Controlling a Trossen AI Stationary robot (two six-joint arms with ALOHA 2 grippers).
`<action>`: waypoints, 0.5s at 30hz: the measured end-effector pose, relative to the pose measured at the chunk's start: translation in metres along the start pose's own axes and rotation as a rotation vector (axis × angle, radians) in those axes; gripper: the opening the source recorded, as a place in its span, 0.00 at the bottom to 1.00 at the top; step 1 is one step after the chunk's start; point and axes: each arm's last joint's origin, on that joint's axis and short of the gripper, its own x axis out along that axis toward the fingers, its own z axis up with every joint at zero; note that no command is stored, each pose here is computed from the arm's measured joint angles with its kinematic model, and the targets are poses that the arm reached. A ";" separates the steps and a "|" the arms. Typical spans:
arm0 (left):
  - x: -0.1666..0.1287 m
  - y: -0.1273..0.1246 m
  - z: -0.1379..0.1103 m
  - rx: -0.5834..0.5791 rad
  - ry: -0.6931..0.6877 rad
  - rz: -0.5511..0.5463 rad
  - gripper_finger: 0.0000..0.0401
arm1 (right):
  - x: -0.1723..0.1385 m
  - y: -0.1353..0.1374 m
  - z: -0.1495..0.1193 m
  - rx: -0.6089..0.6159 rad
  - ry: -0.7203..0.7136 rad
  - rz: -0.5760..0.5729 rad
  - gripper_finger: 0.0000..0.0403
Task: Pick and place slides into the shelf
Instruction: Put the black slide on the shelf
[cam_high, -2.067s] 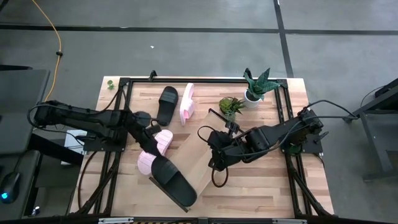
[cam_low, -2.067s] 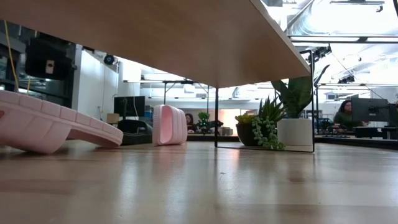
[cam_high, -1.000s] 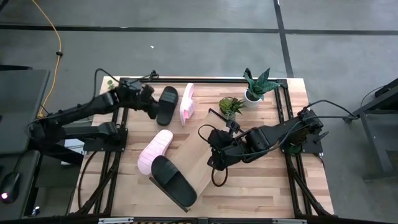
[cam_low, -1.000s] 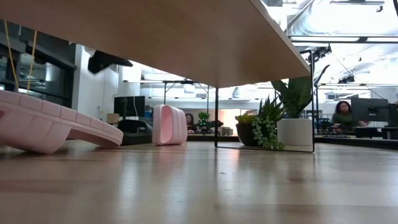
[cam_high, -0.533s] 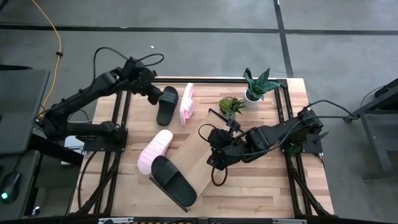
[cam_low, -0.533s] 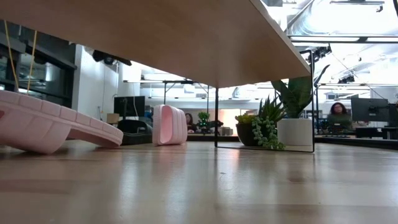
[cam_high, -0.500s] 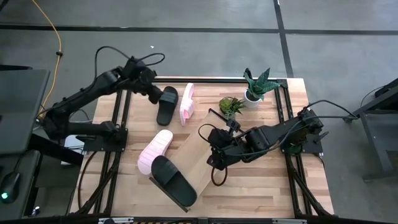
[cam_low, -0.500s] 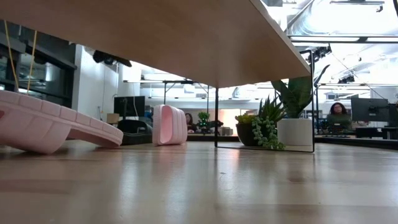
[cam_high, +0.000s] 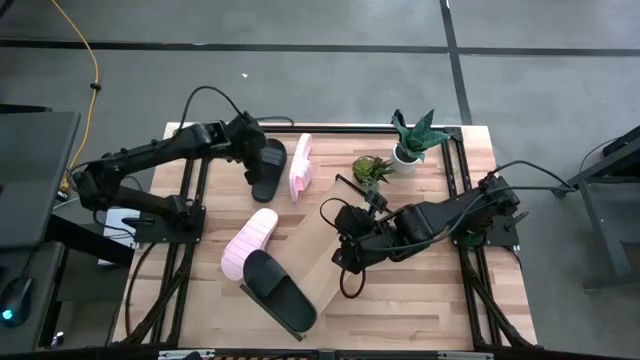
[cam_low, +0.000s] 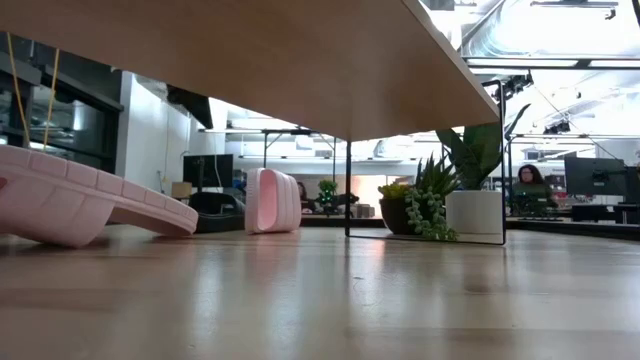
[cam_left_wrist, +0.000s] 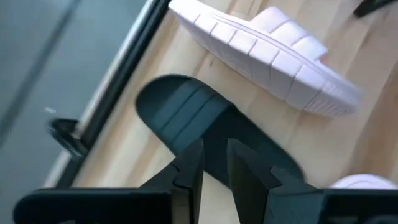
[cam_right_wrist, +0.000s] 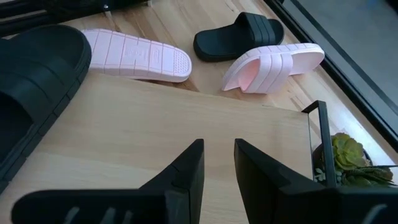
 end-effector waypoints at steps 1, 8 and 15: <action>-0.001 -0.004 0.001 0.027 -0.003 0.029 0.15 | 0.000 0.000 0.000 0.000 -0.003 -0.004 0.19; -0.007 -0.028 0.008 0.179 -0.072 0.085 0.14 | 0.000 -0.001 0.001 -0.004 -0.025 -0.028 0.19; 0.012 -0.042 0.005 0.293 -0.032 0.107 0.14 | 0.000 -0.001 0.001 -0.008 -0.034 -0.039 0.19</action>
